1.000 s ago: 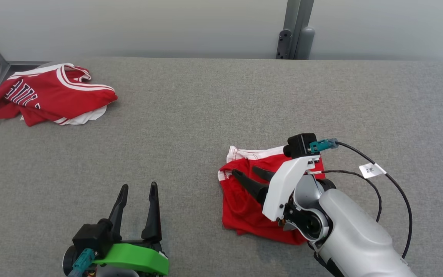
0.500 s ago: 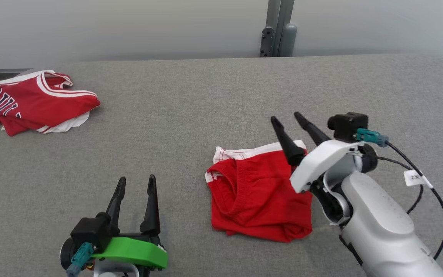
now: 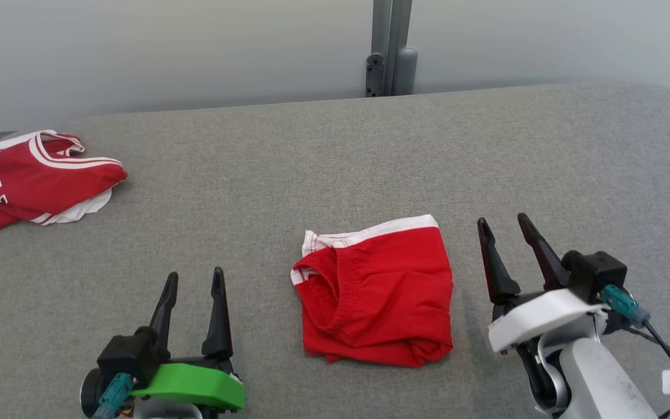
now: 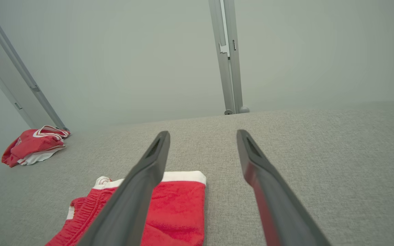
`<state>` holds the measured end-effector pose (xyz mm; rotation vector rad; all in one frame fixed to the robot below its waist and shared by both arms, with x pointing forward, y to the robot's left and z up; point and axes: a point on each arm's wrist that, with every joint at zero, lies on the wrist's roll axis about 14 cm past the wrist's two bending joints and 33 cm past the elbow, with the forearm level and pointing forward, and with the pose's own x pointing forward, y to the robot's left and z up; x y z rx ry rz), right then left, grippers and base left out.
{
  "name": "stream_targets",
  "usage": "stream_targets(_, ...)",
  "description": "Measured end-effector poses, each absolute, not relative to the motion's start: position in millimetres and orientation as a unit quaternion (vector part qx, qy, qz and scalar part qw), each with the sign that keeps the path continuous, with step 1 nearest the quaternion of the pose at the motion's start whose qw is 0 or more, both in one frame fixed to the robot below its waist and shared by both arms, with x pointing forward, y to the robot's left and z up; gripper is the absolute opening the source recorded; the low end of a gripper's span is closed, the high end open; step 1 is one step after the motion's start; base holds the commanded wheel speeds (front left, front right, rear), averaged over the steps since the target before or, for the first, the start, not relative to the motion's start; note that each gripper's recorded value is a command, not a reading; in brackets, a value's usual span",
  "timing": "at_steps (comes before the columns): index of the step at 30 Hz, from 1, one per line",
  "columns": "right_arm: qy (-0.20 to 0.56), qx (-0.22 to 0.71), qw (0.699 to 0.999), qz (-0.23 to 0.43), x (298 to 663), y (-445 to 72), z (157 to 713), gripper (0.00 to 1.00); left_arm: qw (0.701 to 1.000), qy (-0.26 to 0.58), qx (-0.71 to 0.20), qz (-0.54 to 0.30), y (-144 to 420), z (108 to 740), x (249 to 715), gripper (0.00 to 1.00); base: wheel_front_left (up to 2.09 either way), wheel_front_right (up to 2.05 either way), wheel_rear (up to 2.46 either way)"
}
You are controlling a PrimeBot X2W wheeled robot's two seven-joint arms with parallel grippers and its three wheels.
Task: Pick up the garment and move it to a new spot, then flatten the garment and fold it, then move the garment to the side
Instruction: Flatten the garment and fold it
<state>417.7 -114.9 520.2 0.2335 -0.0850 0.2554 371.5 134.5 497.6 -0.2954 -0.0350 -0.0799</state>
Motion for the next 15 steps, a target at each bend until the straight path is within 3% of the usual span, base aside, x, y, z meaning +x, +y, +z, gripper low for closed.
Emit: stream_targets(15, -0.074, 0.127, 0.985, 0.089, 383.1, -136.5, 531.4, 1.0, 0.988, -0.01, -0.151, -0.005, 153.5, 489.9, 354.6, 1.0, 0.0, 0.0, 0.0)
